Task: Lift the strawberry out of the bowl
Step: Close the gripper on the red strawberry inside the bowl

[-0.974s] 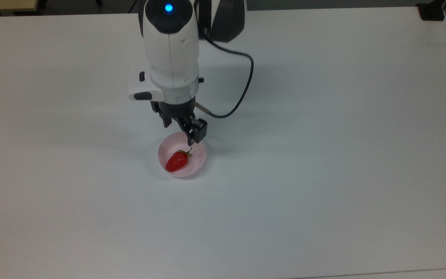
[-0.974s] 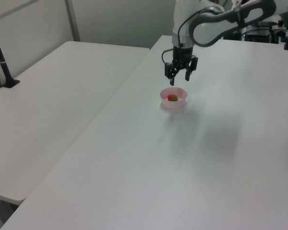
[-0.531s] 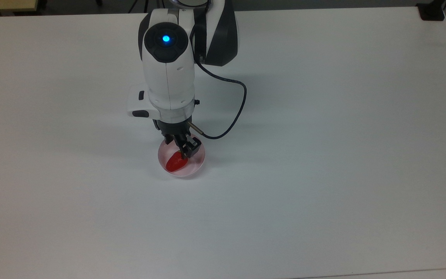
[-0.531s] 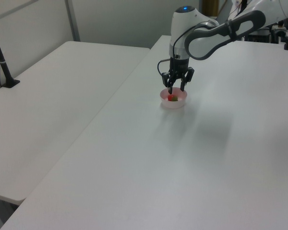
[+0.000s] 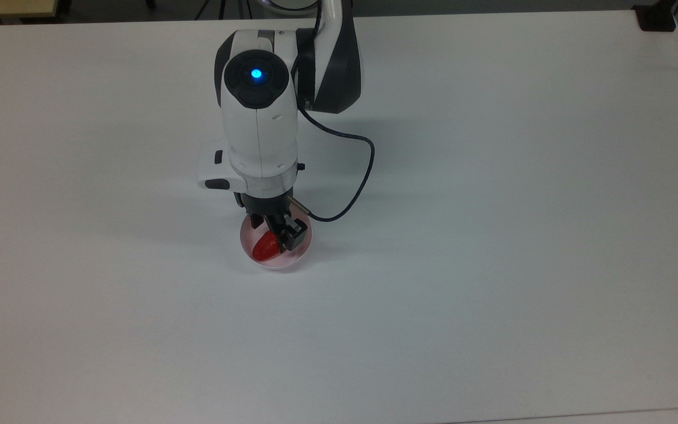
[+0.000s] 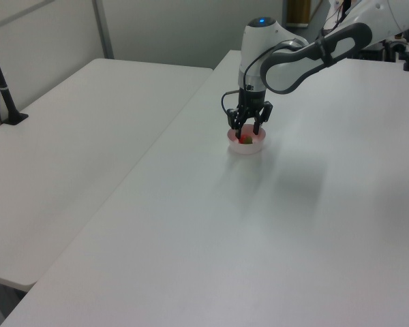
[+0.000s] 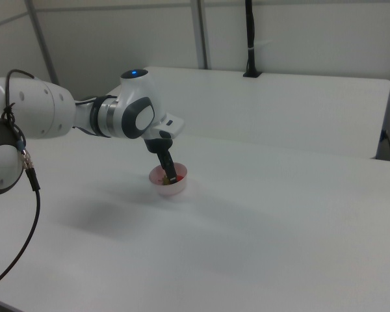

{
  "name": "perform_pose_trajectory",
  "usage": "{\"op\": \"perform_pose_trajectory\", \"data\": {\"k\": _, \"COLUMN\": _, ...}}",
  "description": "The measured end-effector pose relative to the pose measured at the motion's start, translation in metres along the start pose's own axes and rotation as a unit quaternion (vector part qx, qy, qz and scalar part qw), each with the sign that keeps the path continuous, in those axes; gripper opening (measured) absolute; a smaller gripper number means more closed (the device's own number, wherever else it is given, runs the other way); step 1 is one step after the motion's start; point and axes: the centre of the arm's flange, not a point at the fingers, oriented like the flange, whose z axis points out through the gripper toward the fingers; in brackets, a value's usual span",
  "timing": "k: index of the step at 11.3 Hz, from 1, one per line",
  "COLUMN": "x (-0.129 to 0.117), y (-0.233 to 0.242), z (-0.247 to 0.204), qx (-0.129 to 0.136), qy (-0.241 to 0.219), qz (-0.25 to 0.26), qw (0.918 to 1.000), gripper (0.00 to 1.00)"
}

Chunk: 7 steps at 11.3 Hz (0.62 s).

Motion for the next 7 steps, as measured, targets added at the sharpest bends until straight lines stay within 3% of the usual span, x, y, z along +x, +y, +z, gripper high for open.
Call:
{"op": "perform_pose_trajectory", "data": {"k": 1, "x": -0.001, "y": 0.0, "z": 0.003, "qx": -0.004, "qy": 0.001, "qz": -0.004, "qw": 1.0, "gripper": 0.7}}
{"op": "perform_pose_trajectory", "data": {"k": 5, "x": -0.004, "y": -0.001, "z": 0.016, "qx": -0.013, "qy": -0.001, "qz": -0.01, "qw": 0.9999, "gripper": 0.68}}
{"op": "perform_pose_trajectory", "data": {"k": 6, "x": -0.004, "y": -0.001, "z": 0.016, "qx": -0.015, "qy": 0.001, "qz": -0.013, "qw": 0.9998, "gripper": 0.55}}
{"op": "perform_pose_trajectory", "data": {"k": 7, "x": -0.003, "y": -0.001, "z": 0.015, "qx": -0.015, "qy": 0.003, "qz": -0.014, "qw": 0.9998, "gripper": 0.49}}
